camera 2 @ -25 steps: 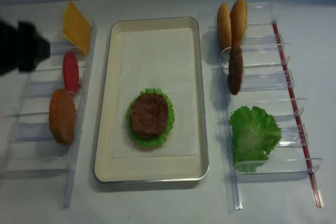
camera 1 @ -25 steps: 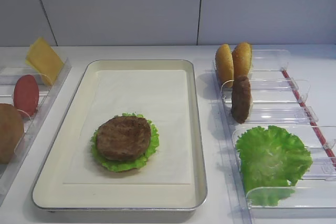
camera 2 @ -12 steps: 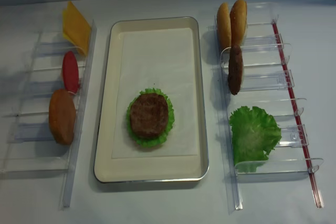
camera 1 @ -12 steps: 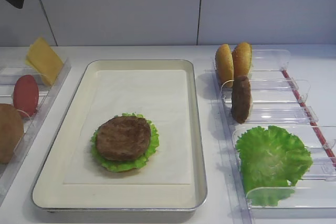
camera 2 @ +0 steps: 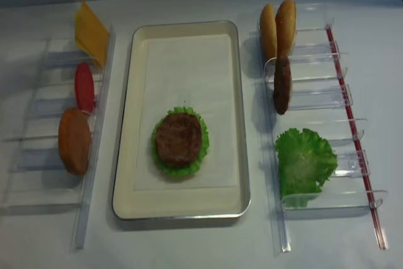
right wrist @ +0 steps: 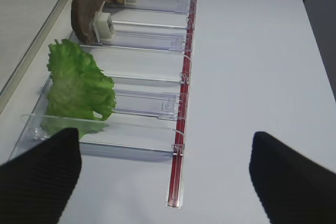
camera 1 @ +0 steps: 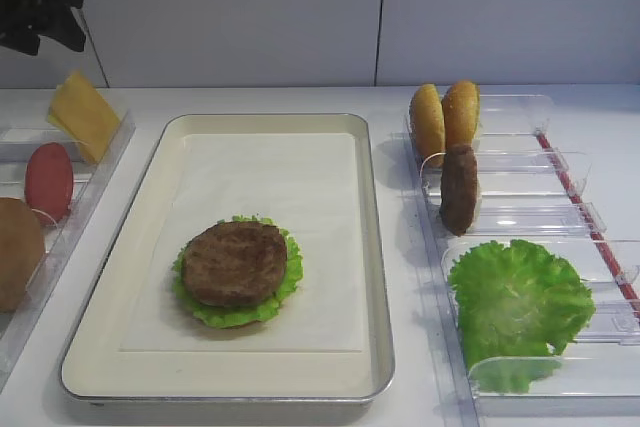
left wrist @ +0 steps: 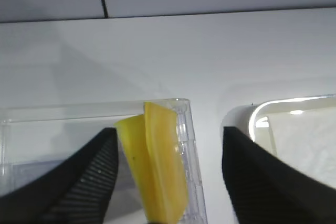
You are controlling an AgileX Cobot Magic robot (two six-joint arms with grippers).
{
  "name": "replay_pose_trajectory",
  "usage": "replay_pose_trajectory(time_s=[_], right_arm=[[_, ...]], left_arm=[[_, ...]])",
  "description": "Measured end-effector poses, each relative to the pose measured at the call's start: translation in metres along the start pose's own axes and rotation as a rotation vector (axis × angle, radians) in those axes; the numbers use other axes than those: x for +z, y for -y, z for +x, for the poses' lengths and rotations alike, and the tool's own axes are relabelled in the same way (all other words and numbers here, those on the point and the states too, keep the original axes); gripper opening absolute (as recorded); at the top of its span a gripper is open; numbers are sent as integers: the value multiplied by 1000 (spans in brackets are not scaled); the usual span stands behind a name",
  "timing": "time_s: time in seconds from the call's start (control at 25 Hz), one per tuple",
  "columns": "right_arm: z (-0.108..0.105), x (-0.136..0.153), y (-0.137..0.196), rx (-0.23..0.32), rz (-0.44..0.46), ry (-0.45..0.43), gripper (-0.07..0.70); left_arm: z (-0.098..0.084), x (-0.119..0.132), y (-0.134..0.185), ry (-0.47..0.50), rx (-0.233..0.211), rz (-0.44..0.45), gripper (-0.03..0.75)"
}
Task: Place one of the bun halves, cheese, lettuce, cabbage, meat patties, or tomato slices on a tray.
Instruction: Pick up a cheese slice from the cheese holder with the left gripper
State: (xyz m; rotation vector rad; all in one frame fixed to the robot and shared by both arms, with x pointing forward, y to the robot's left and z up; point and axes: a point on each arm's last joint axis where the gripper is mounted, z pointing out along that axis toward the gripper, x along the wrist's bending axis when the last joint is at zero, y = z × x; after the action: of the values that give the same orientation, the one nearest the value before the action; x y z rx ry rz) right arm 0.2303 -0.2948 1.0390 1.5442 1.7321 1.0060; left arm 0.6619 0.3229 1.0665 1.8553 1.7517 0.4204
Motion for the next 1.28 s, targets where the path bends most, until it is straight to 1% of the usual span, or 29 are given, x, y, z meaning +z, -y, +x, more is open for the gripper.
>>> replay_pose_trajectory(time_s=[0.12,0.28,0.52,0.6,0.92,1.28], right_arm=[[0,0,0,0,0,0,647],[0,0,0,0,0,0,647],[0,0,0,0,0,0,647],[0,0,0,0,0,0,647],[0,0,0,0,0,0,647],[0,0,0,0,0,0,647]], left_arm=[[2,11,1,8,2,5,424],[2,24,3,39,-13,14,423],[-1,34,5,62,1,30,417],[0,37,6,64,-1,39,417],[-1,39,8,58,14,53,412],[-5,41,10,82,10,88,379]])
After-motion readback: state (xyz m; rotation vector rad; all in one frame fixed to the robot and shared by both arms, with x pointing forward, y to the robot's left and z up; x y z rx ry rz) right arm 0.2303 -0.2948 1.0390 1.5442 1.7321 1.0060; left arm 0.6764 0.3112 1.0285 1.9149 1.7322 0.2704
